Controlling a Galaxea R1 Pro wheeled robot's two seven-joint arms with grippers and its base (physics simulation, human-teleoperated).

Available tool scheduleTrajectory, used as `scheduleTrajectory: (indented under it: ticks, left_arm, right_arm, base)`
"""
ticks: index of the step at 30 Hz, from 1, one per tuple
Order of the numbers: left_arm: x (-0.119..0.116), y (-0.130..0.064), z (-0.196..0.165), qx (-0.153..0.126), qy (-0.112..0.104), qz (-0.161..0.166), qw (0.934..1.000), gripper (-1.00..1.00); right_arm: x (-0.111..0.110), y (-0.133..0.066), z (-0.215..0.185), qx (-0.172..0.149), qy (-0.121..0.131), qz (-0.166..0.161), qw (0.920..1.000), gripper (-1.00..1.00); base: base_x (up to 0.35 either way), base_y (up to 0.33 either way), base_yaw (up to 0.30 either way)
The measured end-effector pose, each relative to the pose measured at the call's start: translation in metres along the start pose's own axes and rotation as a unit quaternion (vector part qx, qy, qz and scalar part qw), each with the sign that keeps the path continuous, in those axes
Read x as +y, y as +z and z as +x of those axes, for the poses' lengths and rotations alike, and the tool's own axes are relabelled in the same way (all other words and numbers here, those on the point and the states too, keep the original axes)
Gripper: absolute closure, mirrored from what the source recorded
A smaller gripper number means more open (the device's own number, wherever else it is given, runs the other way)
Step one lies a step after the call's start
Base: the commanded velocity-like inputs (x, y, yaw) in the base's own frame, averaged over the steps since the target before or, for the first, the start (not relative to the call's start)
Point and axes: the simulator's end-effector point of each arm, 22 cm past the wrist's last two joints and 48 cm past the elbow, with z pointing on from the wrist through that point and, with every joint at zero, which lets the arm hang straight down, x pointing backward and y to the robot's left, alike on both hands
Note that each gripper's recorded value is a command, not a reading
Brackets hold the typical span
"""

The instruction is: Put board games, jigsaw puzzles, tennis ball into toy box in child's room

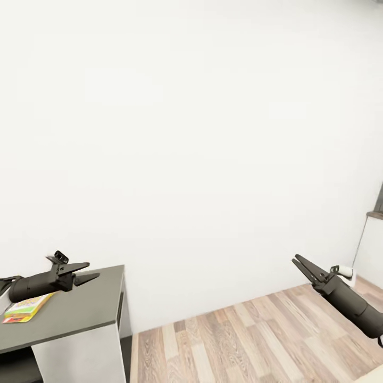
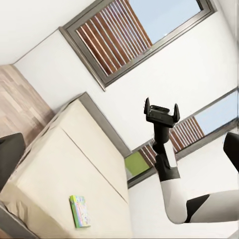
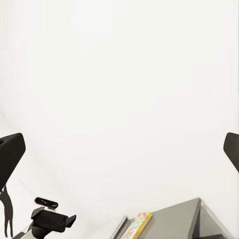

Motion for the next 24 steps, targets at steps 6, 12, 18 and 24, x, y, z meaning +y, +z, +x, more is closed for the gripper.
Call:
scheduleTrajectory:
  ticks: [6, 12, 18, 24]
  left_arm:
    - [-0.0022, -0.0003, -0.0003, 0.000, 0.002, 0.001, 1.0000, -1.00]
    - [-0.0044, -0.0004, -0.0008, -0.001, 0.004, 0.001, 1.0000, -1.00]
    - [-0.0062, -0.0006, -0.0010, -0.001, 0.006, 0.002, 1.0000, -1.00]
    - [-0.0081, -0.0008, -0.0014, -0.001, 0.008, 0.003, 1.0000, -1.00]
  right_arm:
    - [0.0020, -0.0003, -0.0009, -0.001, -0.001, -0.001, 1.0000, -1.00]
    - [0.0038, -0.0004, -0.0018, -0.002, -0.002, -0.003, 1.0000, -1.00]
    - [0.0055, -0.0006, -0.0026, -0.002, -0.003, -0.004, 1.0000, -1.00]
    - [0.0074, -0.0007, -0.0035, -0.003, -0.005, -0.006, 1.0000, -1.00]
  base:
    - [-0.053, 0.053, -0.278]
    - [-0.007, 0.007, -0.278]
    - [-0.001, 0.001, -0.278]
    - [0.000, 0.000, -0.278]
